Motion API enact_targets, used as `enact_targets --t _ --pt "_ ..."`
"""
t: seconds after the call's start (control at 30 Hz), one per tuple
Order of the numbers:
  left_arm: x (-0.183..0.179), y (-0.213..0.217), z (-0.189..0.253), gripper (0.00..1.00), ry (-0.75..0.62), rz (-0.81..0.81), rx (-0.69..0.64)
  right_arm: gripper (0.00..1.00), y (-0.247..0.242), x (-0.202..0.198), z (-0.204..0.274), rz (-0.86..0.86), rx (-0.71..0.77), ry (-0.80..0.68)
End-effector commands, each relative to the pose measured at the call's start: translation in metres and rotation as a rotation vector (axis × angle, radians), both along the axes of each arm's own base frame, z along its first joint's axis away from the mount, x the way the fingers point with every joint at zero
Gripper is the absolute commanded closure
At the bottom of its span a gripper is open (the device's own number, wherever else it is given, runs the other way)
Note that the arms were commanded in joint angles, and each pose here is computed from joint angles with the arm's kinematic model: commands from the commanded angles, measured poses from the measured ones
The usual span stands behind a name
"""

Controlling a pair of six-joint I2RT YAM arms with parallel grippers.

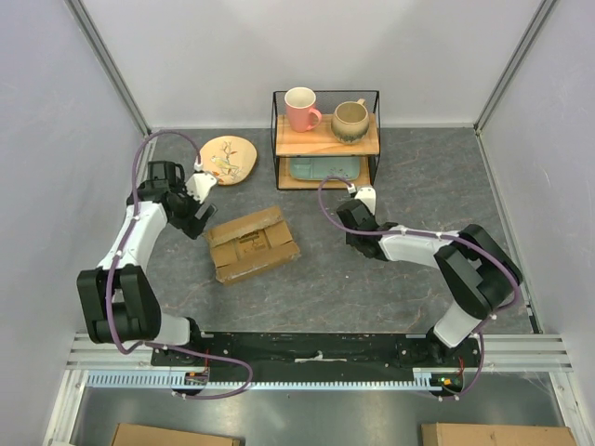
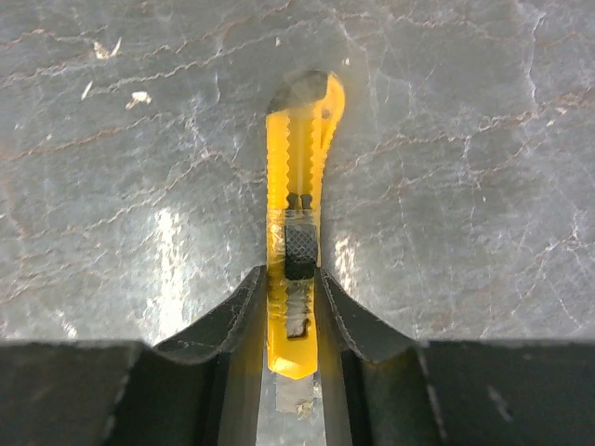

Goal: Unpack the express box
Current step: Adjust the express box at the center of the board.

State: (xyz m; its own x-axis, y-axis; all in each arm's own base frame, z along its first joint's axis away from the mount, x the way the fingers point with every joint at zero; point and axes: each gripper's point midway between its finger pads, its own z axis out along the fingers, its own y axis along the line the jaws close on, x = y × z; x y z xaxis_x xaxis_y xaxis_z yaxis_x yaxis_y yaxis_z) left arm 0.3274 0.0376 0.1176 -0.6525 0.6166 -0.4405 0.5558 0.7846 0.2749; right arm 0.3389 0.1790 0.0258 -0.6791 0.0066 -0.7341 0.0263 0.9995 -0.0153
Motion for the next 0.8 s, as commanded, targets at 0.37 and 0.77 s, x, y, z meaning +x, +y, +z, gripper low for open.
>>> enact_targets --t 0.37,0.77 --pt "-0.093 -0.078 -0.053 0.01 0.244 -0.488 -0.215 0.68 0.042 -0.052 0.054 0.258 0.164 0.007" --pt "-0.166 -0.143 -0.043 0.01 0.308 -0.841 -0.306 0.57 0.071 -0.065 0.067 0.302 0.218 0.006"
